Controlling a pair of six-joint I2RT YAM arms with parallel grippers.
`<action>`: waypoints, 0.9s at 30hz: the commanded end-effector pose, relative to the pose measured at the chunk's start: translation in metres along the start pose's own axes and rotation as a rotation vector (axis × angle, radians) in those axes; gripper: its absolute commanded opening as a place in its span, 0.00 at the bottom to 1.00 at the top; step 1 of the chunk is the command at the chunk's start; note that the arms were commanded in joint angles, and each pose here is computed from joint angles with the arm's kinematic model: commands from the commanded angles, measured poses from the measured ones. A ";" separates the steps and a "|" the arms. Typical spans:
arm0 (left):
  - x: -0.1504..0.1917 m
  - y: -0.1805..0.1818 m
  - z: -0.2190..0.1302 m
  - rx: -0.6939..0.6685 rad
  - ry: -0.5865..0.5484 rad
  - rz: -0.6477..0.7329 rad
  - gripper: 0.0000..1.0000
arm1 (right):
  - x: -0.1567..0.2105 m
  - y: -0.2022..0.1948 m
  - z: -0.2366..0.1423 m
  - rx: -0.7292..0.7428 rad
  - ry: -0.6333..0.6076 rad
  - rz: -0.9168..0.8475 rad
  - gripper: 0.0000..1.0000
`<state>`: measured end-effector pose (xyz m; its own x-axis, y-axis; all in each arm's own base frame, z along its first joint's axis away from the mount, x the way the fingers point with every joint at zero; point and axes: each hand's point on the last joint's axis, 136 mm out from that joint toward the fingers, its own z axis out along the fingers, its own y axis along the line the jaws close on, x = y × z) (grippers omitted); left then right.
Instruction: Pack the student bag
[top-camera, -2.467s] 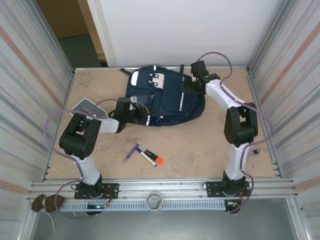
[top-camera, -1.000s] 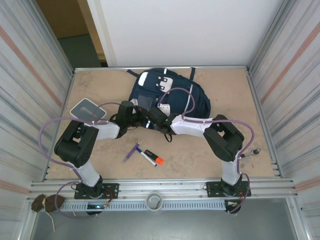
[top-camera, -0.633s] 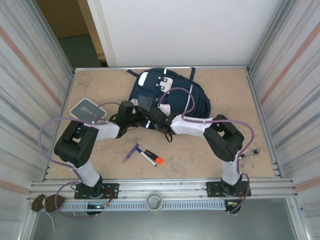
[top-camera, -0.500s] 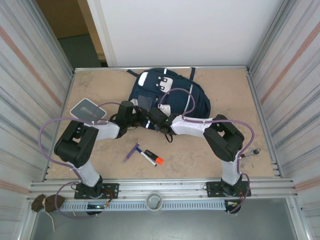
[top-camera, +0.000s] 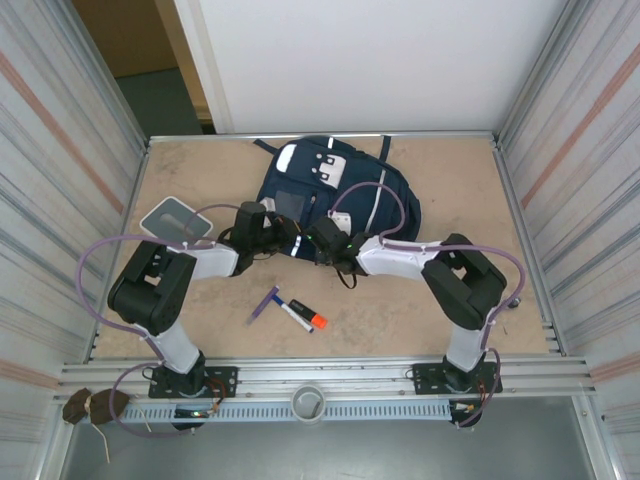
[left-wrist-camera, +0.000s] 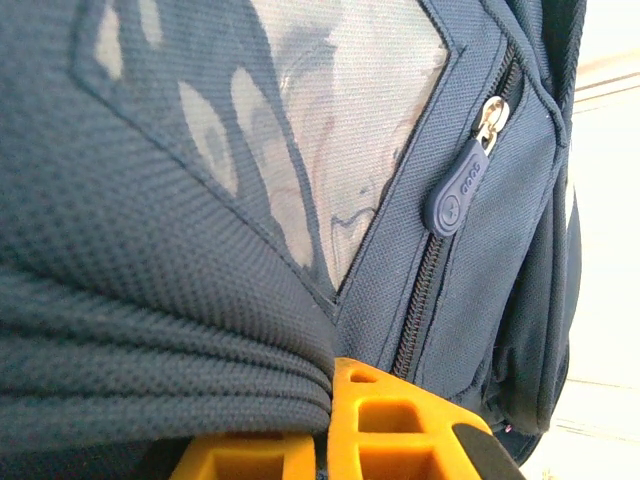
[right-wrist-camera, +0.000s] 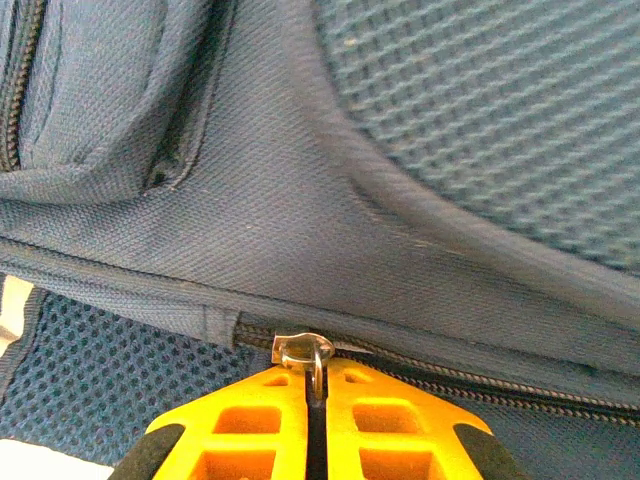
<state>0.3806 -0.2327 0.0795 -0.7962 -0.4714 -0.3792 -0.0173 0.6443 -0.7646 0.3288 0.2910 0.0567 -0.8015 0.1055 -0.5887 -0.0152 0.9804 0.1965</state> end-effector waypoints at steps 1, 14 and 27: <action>-0.008 0.020 -0.008 -0.070 -0.008 0.031 0.00 | -0.003 -0.024 -0.009 0.021 0.008 0.026 0.03; -0.035 0.043 -0.010 -0.105 -0.019 0.047 0.00 | 0.010 -0.067 -0.031 -0.084 0.100 0.054 0.00; -0.086 0.041 -0.010 -0.101 -0.014 0.161 0.00 | -0.012 -0.102 -0.060 -0.128 0.062 0.059 0.00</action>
<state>0.4205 -0.1822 0.0804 -0.8239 -0.3958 -0.4057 0.0159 0.6994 -0.7146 0.3108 0.1838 0.0858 -0.8299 0.1977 -0.5218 -0.0116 0.9288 0.3704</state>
